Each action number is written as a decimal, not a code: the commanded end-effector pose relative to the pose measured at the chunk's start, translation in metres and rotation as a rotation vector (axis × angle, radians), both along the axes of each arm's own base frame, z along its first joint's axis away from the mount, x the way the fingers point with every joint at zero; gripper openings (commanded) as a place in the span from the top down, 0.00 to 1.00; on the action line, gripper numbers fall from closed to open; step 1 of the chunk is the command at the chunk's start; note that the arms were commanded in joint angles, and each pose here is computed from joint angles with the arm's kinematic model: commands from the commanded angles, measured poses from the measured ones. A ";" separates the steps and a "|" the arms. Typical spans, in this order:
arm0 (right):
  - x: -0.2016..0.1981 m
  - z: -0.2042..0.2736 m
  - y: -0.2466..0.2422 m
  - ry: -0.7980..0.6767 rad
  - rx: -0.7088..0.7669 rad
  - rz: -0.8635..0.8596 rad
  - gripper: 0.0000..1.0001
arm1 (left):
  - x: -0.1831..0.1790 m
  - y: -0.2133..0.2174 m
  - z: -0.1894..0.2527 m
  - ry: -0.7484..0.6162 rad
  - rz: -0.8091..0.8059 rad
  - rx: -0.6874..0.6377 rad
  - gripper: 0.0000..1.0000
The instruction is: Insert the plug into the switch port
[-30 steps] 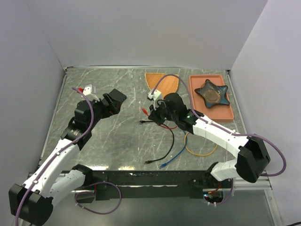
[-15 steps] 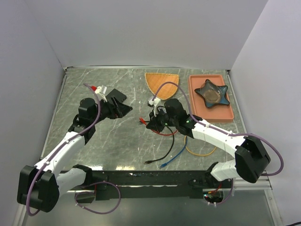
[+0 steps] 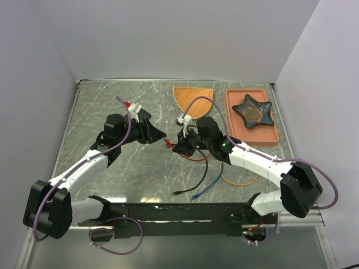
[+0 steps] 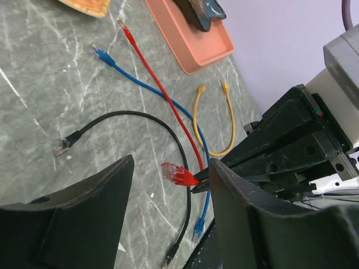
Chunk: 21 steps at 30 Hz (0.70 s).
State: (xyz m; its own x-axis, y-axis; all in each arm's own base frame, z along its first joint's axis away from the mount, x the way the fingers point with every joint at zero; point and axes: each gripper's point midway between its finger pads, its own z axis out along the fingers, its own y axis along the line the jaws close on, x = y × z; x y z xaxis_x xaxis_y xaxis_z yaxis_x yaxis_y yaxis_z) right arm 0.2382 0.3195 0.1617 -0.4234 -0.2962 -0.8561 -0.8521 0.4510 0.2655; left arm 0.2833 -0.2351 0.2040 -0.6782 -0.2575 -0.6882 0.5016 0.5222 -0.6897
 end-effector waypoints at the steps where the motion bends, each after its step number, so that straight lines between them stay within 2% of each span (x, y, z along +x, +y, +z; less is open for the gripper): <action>1: 0.011 0.026 -0.001 -0.055 0.043 -0.057 1.00 | 0.004 -0.010 0.026 -0.073 -0.033 -0.031 0.35; 4: 0.027 0.023 -0.011 -0.074 -0.023 -0.175 1.00 | 0.011 -0.003 0.029 -0.056 0.042 -0.015 0.29; 8: 0.033 0.021 -0.019 -0.163 -0.132 -0.278 1.00 | 0.020 0.007 0.033 -0.020 0.160 0.012 0.28; 15: 0.023 0.035 -0.013 -0.368 -0.218 -0.334 1.00 | 0.022 0.008 0.041 -0.022 0.206 0.015 0.29; 21: 0.005 0.041 -0.005 -0.393 -0.170 -0.233 1.00 | 0.014 0.006 0.045 -0.083 0.153 0.025 0.29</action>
State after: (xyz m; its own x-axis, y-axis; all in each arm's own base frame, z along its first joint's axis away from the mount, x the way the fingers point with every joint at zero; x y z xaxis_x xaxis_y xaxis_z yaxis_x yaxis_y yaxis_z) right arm 0.2369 0.3165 0.1661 -0.2439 -0.4445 -0.8619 -0.7574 0.6424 -0.1170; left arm 0.3002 -0.2278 0.2202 -0.6346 -0.3356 -0.6962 0.3929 0.6357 -0.6645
